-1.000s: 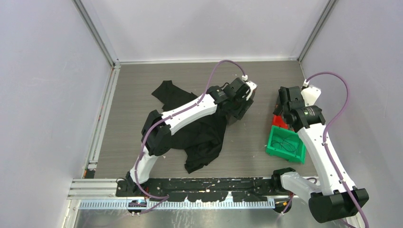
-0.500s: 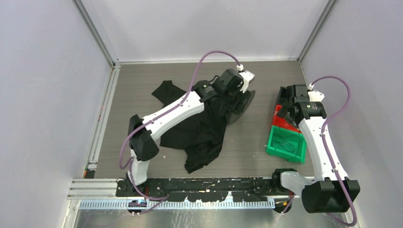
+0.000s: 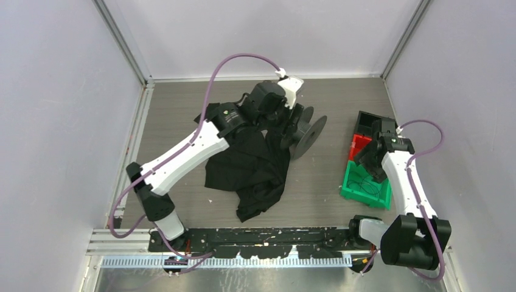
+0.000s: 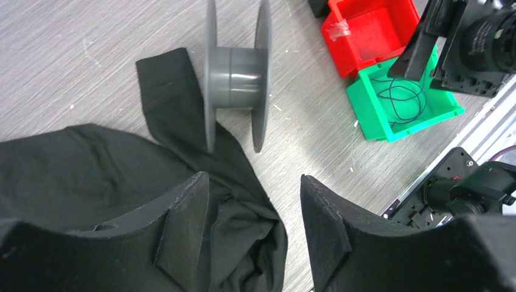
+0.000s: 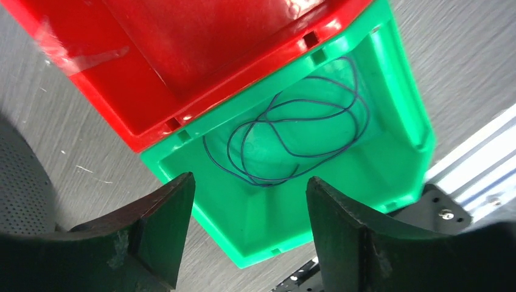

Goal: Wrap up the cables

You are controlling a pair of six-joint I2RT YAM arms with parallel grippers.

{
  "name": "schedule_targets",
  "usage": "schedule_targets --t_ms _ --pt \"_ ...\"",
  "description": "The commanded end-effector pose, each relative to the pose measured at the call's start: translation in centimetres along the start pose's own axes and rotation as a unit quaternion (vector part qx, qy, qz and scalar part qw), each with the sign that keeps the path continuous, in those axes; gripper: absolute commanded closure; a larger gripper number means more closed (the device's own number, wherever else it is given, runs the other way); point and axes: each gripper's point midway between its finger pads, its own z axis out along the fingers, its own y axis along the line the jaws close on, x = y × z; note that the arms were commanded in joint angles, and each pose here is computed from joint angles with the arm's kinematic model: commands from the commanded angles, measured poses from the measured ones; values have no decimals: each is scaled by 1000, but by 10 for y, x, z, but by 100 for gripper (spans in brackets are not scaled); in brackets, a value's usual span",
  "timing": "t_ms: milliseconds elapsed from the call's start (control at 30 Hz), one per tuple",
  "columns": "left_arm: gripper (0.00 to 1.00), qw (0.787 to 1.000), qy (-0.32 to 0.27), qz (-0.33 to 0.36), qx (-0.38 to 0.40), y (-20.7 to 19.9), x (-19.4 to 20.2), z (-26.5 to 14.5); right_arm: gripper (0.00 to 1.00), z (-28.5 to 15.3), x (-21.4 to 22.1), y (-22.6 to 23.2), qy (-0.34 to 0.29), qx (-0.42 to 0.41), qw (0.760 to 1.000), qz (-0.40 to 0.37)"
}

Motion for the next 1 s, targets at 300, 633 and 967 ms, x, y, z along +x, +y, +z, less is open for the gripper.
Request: schedule_targets --t_ms 300,633,967 --pt "42 997 -53 -28 -49 39 -10 -39 31 70 41 15 44 -17 997 66" --pt "42 998 -51 -27 -28 32 -5 -37 88 83 45 6 41 6 997 58" --pt "43 998 -45 -12 -42 46 -12 -37 100 -48 -45 16 -120 -95 986 66"
